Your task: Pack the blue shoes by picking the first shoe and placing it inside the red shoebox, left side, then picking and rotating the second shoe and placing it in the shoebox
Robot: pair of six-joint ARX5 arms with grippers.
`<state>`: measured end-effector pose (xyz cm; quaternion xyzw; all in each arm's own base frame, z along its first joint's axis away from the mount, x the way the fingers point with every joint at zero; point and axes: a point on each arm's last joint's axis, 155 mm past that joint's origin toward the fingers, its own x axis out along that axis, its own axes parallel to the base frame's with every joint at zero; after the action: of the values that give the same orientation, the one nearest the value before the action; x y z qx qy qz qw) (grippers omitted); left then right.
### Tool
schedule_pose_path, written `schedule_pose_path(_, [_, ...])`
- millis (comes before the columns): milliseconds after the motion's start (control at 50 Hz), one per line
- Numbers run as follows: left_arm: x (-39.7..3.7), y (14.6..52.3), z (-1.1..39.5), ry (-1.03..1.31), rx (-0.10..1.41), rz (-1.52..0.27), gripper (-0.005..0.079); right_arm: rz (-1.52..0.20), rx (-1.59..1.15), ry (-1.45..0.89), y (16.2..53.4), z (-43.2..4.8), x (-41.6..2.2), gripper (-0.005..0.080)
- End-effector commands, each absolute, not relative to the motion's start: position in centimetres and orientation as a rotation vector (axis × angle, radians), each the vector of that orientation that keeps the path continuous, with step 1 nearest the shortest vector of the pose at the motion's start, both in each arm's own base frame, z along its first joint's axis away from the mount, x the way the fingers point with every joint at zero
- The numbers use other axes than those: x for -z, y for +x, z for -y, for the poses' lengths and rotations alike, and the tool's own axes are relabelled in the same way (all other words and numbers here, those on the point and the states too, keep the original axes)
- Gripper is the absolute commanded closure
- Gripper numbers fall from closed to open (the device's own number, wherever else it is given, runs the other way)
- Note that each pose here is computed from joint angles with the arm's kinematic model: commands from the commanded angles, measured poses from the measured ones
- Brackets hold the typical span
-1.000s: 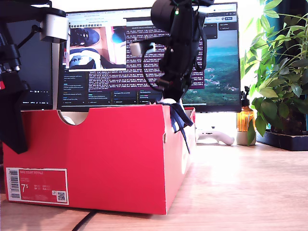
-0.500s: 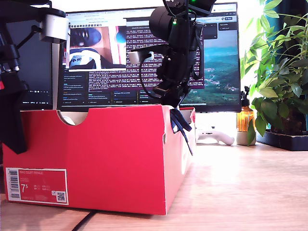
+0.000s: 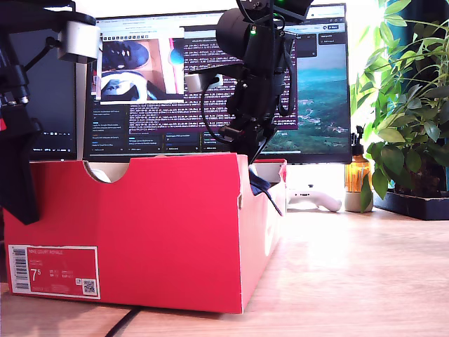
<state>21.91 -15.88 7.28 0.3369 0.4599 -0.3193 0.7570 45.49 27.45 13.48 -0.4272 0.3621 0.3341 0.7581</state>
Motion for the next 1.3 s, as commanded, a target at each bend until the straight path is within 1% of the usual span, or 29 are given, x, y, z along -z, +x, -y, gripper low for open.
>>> schedule_pose_path(0, [-6.7, 21.8, 15.8, 0.744, 0.699, -1.016, 0.0762, -0.756, -0.716, -0.908, 45.8, -28.3, -15.2, 0.05])
schedule_pose_path(80, [-6.7, 21.8, 15.8, 0.744, 0.699, -1.016, 0.0762, -0.751, -0.696, -0.88, 45.9, -28.3, -16.9, 0.0505])
schedule_pose_path(220, [-6.9, 22.1, 16.1, 0.738, 0.699, -0.999, 0.0761, -0.768, -0.627, -0.739, 46.0, -28.4, -19.5, 0.0516])
schedule_pose_path(280, [-7.0, 22.3, 16.3, 0.732, 0.698, -0.989, 0.0762, -0.777, -0.598, -0.676, 46.0, -28.4, -20.3, 0.0569])
schedule_pose_path(380, [-7.1, 22.4, 16.4, 0.728, 0.696, -0.985, 0.0762, -0.798, -0.58, -0.613, 45.7, -28.3, -20.9, 0.0682])
schedule_pose_path(460, [-7.1, 22.4, 16.3, 0.724, 0.693, -0.988, 0.0761, -0.816, -0.574, -0.59, 45.4, -28.2, -20.8, 0.0728])
schedule_pose_path(580, [-6.8, 22.0, 16.0, 0.687, 0.666, -1.025, 0.0761, -0.833, -0.567, -0.577, 45.2, -28.1, -20.6, 0.0736])
schedule_pose_path(780, [-6.8, 21.9, 16.0, 0.685, 0.664, -1.028, 0.0762, -0.844, -0.564, -0.566, 45.1, -28.0, -20.5, 0.0737])
schedule_pose_path(1040, [-6.1, 20.2, 13.5, 0.734, 0.614, -1.132, 0.0762, -0.86, -0.565, -0.571, 44.8, -27.8, -20.3, 0.0737])
schedule_pose_path(1140, [-6.5, 20.3, 12.8, 0.733, 0.572, -1.129, 0.0762, -0.86, -0.565, -0.571, 44.8, -27.8, -20.3, 0.0737])
schedule_pose_path(1280, [-8.3, 20.4, 12.8, 0.685, 0.555, -1.06, 0.0762, -0.863, -0.57, -0.565, 44.7, -27.9, -20.2, 0.0737])
